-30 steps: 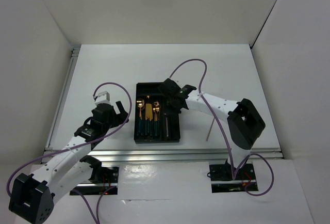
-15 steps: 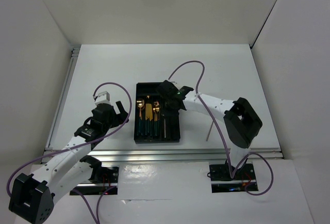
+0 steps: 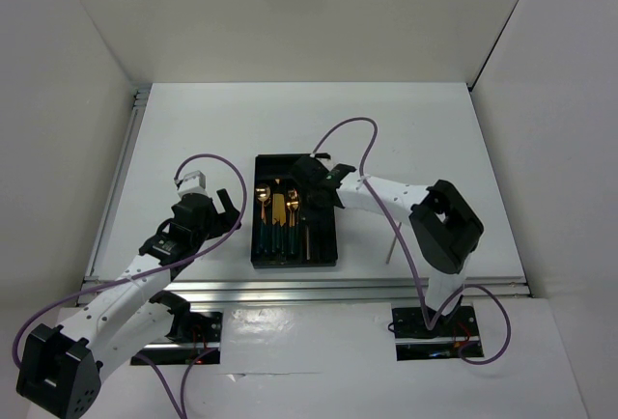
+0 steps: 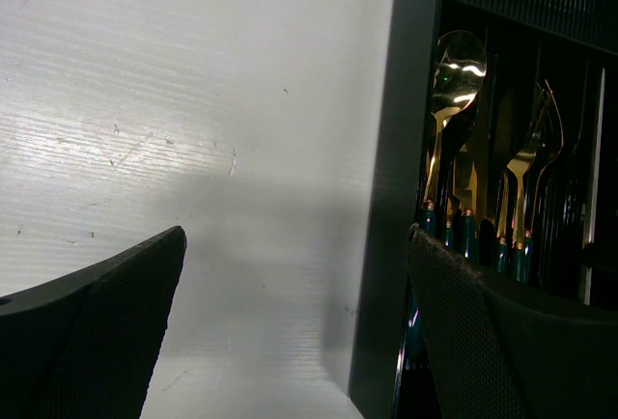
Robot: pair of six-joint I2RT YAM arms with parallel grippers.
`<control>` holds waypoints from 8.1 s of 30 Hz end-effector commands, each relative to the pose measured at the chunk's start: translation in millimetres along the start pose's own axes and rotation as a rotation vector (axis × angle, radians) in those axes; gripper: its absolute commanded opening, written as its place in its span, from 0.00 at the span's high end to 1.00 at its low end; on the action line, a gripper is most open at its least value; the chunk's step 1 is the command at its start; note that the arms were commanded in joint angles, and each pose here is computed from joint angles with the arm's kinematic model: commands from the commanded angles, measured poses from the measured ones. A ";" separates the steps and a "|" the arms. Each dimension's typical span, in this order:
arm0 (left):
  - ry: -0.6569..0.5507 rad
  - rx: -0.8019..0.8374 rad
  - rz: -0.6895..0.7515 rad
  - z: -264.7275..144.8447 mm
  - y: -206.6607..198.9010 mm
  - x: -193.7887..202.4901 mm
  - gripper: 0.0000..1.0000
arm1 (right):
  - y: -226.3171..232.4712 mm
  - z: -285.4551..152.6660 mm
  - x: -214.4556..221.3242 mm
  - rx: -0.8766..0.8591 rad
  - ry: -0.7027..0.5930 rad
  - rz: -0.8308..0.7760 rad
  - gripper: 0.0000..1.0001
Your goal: Sort the eating utensils into containers
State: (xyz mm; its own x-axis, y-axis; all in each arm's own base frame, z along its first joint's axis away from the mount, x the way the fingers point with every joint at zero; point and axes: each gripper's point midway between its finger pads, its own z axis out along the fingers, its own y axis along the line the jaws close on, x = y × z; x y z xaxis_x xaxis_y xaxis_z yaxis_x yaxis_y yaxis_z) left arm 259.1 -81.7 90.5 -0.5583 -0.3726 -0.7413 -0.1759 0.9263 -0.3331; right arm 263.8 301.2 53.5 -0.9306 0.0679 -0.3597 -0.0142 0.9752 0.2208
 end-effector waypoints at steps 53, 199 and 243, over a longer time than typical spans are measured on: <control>-0.041 0.030 0.000 -2.9 -3.5 -7.6 0.00 | -217.0 -70.3 -1.2 0.198 -0.181 0.472 0.04; -0.204 0.273 0.259 15.4 -101.0 -106.6 0.00 | -11.8 7.4 48.1 0.022 0.068 -0.001 0.87; -0.146 0.267 0.223 17.7 -96.3 -102.6 0.00 | -16.9 -129.9 -50.2 -0.042 -0.398 0.021 0.78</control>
State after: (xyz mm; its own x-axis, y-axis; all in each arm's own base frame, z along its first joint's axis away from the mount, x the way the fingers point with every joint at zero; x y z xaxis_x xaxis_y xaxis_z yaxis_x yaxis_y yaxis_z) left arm 340.0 -127.5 169.3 -0.4758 -0.1560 -0.8656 0.1402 0.9581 -0.2497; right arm 258.6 256.2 176.5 -0.7344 0.1601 -0.6596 -0.0426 0.9590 0.2803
